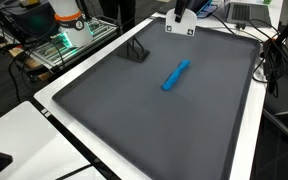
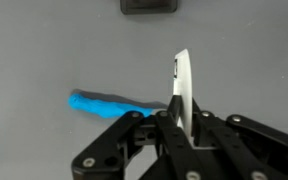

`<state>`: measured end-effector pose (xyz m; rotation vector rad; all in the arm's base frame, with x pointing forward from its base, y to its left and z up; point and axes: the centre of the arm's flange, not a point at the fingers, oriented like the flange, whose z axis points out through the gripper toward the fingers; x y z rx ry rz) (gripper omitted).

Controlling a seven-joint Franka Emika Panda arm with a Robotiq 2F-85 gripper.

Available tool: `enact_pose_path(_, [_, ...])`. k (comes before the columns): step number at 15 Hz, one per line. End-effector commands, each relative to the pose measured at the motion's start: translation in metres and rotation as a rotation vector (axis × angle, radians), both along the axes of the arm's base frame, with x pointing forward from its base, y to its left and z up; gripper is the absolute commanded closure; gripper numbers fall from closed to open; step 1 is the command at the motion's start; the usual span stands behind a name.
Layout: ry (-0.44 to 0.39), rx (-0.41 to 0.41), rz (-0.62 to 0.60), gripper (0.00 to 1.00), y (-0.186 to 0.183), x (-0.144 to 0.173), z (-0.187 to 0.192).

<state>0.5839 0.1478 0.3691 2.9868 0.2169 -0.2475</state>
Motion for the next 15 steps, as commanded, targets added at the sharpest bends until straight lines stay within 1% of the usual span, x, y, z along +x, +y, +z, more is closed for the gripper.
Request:
enact_pose_path(1, [0.027,-0.038,0.048,0.98,-0.001,0.023,-0.026])
enact_pose_path(3, [0.031,-0.042,0.062,0.98,-0.004,0.026,-0.038])
enact_pose_path(9, [0.022,-0.015,0.058,0.98,-0.004,0.039,-0.064])
enact_pose_path(15, [0.005,-0.021,0.046,0.98,0.000,0.052,-0.085])
